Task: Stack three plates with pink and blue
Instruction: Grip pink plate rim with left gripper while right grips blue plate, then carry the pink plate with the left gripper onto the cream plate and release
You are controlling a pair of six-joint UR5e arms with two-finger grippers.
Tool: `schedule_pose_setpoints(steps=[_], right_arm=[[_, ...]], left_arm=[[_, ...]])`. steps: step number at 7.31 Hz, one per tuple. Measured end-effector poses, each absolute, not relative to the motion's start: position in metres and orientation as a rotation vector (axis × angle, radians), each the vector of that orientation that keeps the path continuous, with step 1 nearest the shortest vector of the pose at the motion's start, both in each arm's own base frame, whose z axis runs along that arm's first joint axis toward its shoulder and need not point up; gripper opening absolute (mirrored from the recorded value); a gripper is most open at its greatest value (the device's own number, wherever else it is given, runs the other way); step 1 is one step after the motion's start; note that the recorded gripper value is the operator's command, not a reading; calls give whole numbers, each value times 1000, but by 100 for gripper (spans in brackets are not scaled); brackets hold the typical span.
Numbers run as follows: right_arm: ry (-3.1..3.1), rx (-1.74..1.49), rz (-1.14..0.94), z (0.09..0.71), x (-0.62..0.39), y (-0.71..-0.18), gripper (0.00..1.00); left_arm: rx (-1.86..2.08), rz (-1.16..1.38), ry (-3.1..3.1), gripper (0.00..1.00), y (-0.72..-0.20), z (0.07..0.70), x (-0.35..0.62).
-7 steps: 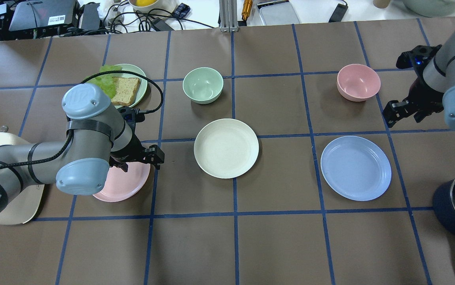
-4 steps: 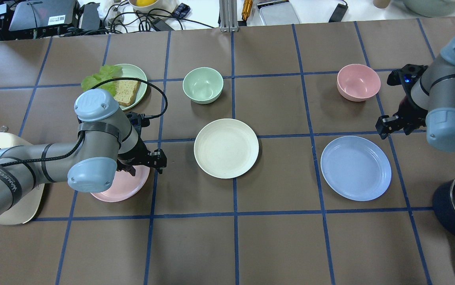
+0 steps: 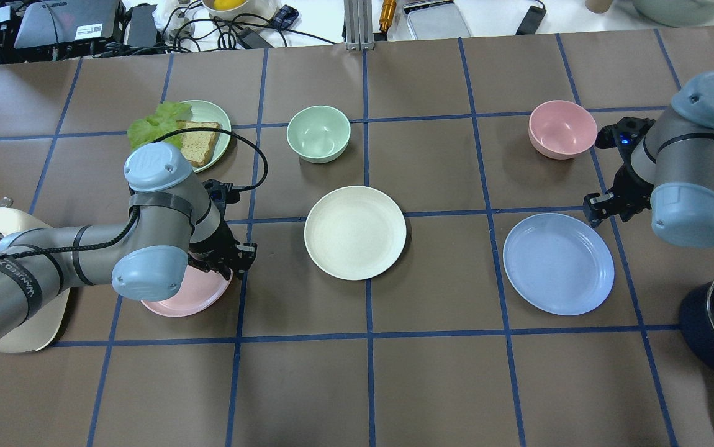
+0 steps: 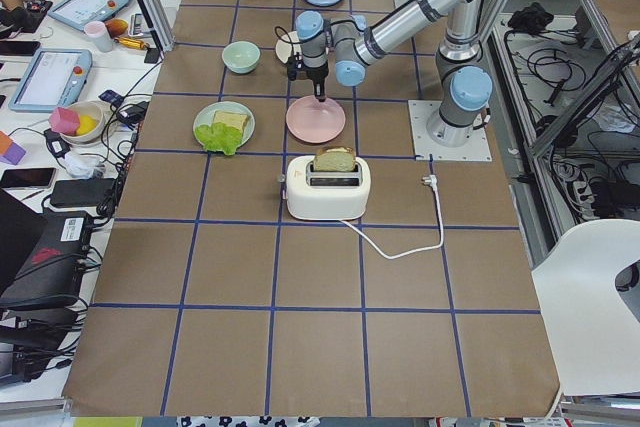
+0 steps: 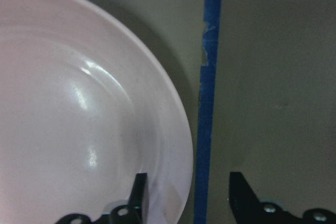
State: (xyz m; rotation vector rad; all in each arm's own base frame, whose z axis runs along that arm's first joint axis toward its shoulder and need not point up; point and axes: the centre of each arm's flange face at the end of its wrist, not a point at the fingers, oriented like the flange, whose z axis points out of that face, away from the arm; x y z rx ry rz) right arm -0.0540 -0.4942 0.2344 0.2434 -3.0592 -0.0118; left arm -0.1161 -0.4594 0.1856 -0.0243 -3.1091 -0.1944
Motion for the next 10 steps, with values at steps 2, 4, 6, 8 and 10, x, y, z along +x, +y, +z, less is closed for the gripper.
schedule_pose_setpoints(steps=[2, 4, 6, 8, 10], right_arm=[[-3069, 227, -30, 226, -70, -493, 57], [-3079, 212, -52, 213, -75, -493, 57], [-3085, 203, -64, 205, -73, -489, 54], [-3091, 205, -53, 199, -70, -484, 48], [-3092, 208, -51, 197, -69, -482, 35]], left_arm=[[-54, -90, -3135, 0, -472, 209, -117], [-135, 15, -3193, 0, -493, 242, -144], [-133, 66, -3198, 0, -513, 275, -186], [-102, 34, -3183, 0, -524, 299, -252], [-221, 18, -3173, 0, -516, 292, -331]])
